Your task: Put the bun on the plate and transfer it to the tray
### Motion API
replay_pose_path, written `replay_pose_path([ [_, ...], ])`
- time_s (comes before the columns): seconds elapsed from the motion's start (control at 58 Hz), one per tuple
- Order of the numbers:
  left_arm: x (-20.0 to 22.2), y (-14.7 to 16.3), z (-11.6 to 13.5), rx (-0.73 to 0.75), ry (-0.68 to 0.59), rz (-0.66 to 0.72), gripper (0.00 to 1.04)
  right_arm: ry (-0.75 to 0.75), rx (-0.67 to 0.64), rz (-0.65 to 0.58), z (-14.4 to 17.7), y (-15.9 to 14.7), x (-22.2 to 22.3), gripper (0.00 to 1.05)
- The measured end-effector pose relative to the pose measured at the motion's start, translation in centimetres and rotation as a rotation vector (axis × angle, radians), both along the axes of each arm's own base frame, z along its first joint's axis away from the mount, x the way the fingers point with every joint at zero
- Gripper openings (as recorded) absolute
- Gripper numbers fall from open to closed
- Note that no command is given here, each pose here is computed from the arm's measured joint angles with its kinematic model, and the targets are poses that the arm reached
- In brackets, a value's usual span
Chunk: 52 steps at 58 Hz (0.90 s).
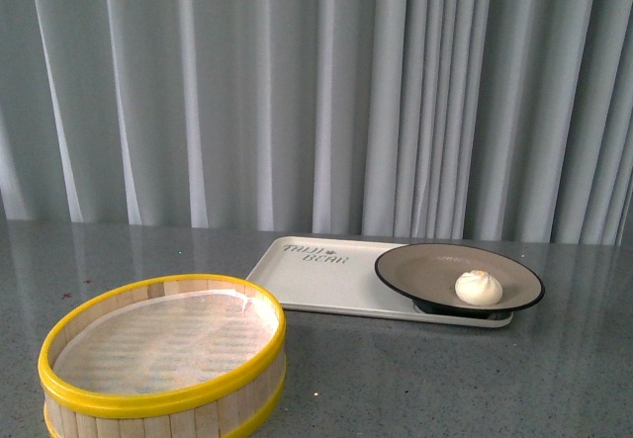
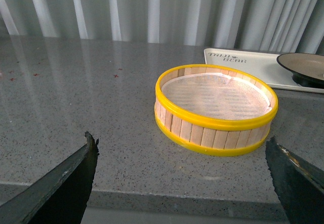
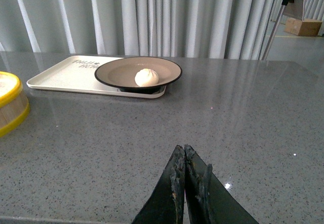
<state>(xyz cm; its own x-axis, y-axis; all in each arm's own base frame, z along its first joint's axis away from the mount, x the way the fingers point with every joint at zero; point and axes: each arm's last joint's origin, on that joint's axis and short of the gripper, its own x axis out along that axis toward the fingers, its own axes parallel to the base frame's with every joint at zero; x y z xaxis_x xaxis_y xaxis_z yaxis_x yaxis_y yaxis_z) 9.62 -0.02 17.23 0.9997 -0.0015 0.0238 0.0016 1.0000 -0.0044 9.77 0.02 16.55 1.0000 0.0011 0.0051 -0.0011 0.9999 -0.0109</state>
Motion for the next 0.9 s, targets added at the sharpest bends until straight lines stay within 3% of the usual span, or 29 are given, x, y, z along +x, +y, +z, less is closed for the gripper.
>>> replay_pose_path([
  [0.155,0.00,0.00,0.00,0.000,0.000,0.000,0.98,0.003,0.000,0.000,-0.04,0.00,-0.01,0.05],
  [0.31,0.00,0.00,0.00,0.000,0.000,0.000,0.98,0.003,0.000,0.000,-0.04,0.00,-0.01,0.38],
  [0.655,0.00,0.00,0.00,0.000,0.000,0.000,0.98,0.003,0.000,0.000,-0.04,0.00,-0.01,0.98],
  [0.897,0.00,0.00,0.00,0.000,0.000,0.000,0.98,0.003,0.000,0.000,-0.04,0.00,-0.01,0.96],
])
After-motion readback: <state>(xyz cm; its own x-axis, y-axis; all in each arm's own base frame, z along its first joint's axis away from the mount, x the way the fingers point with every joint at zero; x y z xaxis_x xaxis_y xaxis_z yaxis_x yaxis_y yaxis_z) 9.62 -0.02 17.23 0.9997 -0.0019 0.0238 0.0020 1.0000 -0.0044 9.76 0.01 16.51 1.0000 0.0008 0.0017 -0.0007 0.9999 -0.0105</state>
